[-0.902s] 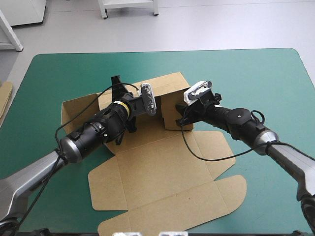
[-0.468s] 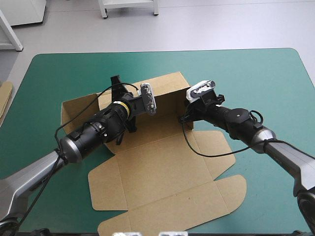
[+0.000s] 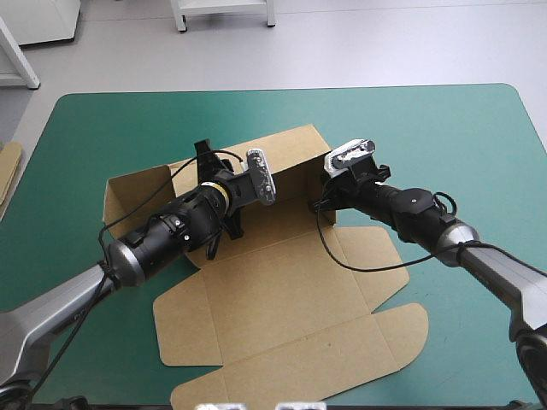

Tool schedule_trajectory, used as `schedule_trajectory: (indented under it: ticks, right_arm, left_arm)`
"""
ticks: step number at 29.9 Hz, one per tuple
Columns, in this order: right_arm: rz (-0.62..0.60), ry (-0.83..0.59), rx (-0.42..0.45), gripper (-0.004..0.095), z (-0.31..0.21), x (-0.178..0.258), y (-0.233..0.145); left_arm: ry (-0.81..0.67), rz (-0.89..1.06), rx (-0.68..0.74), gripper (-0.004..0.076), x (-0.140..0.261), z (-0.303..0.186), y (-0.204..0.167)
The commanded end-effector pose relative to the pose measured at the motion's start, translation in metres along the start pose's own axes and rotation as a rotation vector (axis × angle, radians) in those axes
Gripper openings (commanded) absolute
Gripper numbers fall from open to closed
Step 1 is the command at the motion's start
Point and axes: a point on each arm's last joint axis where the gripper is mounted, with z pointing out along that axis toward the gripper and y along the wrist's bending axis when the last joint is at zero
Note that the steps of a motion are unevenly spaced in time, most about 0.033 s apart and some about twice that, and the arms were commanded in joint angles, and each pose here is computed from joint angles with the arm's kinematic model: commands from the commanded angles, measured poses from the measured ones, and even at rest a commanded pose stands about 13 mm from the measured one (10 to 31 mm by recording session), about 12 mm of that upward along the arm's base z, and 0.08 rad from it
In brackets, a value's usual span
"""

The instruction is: Fold the box

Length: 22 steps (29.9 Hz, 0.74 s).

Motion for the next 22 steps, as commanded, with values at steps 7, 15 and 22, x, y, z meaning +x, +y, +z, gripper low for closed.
schedule_trajectory:
  ticks: [7,15,22]
  right_arm:
    - [0.008,-0.064,-0.065,0.0001,-0.012,-0.019,0.009]
    - [0.014,-0.065,-0.058,0.0002,-0.012,-0.019,0.008]
    - [0.038,-0.067,-0.041,0.0002,-0.012,-0.019,0.007]
  left_arm:
    - [-0.04,-0.055,0.05,0.048,-0.014,-0.038,-0.015]
    - [-0.065,-0.061,0.045,0.048,-0.016,-0.074,-0.019]
    - [-0.054,-0.063,-0.003,0.048,-0.015,-0.096,-0.022]
